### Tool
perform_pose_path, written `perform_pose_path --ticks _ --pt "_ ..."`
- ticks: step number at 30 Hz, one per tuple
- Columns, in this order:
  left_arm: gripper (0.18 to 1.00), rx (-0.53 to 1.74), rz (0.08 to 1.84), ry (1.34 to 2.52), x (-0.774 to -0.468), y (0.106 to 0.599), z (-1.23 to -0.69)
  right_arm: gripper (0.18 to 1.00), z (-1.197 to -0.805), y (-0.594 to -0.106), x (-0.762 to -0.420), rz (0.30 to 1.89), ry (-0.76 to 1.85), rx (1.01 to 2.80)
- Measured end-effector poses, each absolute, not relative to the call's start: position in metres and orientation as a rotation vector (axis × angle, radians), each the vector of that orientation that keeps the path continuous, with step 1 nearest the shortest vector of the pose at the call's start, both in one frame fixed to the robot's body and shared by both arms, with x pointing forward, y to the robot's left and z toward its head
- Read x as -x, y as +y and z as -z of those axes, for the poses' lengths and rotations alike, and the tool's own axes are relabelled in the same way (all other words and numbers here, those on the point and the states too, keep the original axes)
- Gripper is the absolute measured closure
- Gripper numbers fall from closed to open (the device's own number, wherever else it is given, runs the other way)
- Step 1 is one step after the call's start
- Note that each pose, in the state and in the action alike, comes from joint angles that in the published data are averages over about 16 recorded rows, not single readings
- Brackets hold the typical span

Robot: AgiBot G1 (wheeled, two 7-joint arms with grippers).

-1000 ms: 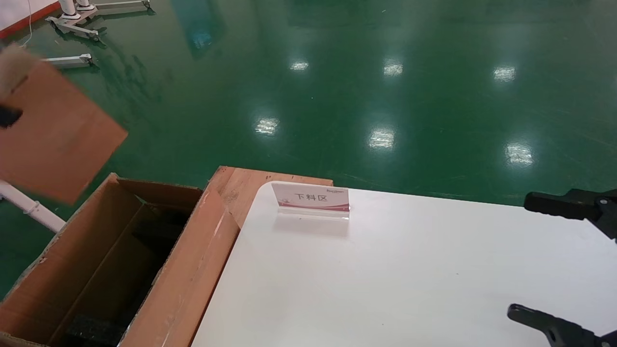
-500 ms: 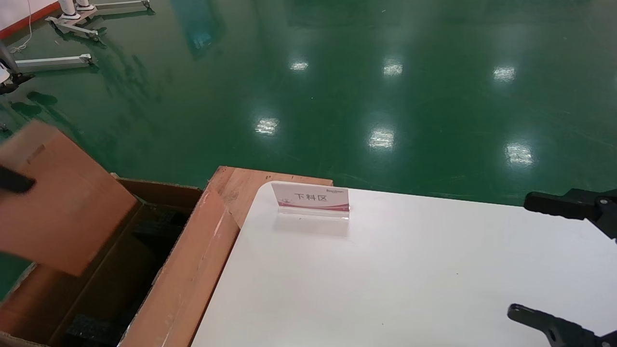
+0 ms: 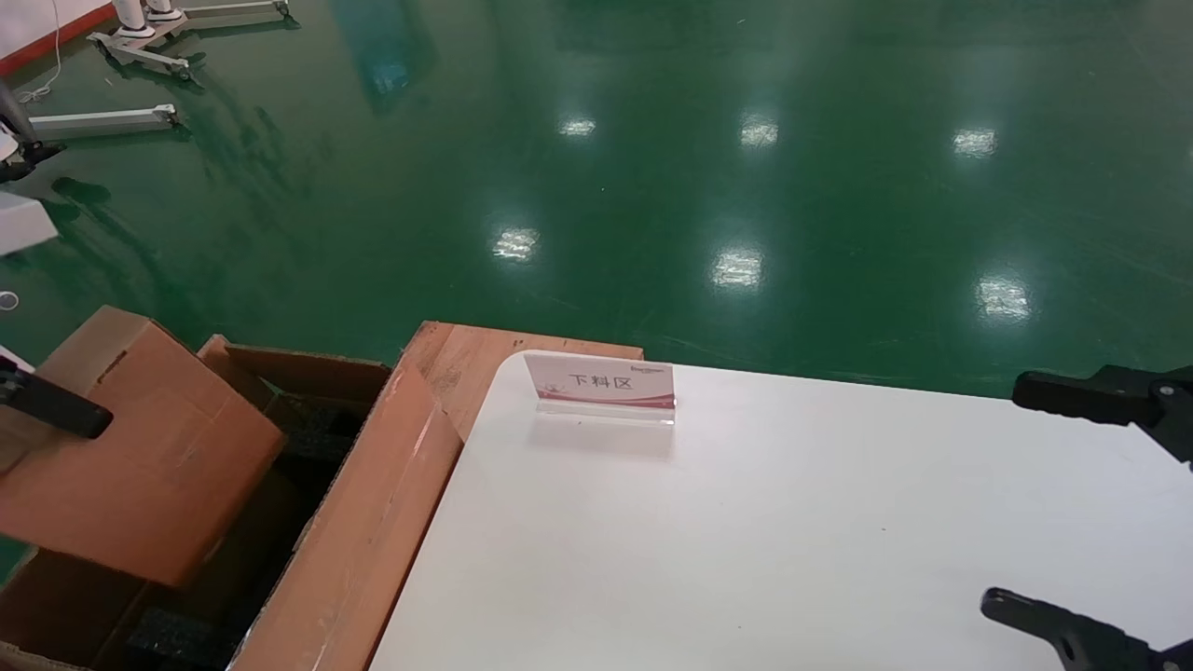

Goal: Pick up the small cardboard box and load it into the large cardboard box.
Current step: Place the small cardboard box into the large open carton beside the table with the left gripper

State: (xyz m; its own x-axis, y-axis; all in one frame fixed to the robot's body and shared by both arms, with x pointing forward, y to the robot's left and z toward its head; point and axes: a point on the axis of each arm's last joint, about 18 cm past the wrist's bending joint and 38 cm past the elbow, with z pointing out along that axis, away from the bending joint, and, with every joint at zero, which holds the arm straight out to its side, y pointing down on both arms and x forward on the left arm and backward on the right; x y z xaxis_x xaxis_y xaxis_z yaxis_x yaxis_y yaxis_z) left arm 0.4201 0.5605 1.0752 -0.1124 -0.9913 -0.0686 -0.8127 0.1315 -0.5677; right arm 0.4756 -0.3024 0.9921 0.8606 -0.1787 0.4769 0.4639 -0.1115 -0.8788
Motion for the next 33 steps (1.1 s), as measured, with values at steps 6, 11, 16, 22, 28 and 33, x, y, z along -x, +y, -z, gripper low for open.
perform_pose_path --ticks 6,11,16,22,28,33 --pt "0.955 1.773 0.559 1.992 -0.430 0.567 -1.057 0.178 -0.992 -0.302 -0.476 0.552 -0.229 1.595" --pt "0.955 1.799 0.560 1.996 -0.437 0.572 -1.043 0.178 -0.992 -0.302 -0.476 0.552 -0.229 1.595" --pt "0.956 1.818 0.545 1.993 -0.447 0.579 -1.031 0.178 -0.992 -0.302 -0.476 0.552 -0.229 1.595" --pt "0.956 1.829 0.509 1.963 -0.461 0.590 -1.016 0.178 -0.992 -0.302 -0.476 0.552 -0.229 1.595" --pt "0.957 1.822 0.457 1.907 -0.478 0.606 -1.001 0.178 -0.992 -0.302 -0.476 0.552 -0.229 1.595" --pt "0.957 1.805 0.412 1.853 -0.491 0.620 -0.990 0.178 -0.992 -0.302 -0.476 0.552 -0.229 1.595"
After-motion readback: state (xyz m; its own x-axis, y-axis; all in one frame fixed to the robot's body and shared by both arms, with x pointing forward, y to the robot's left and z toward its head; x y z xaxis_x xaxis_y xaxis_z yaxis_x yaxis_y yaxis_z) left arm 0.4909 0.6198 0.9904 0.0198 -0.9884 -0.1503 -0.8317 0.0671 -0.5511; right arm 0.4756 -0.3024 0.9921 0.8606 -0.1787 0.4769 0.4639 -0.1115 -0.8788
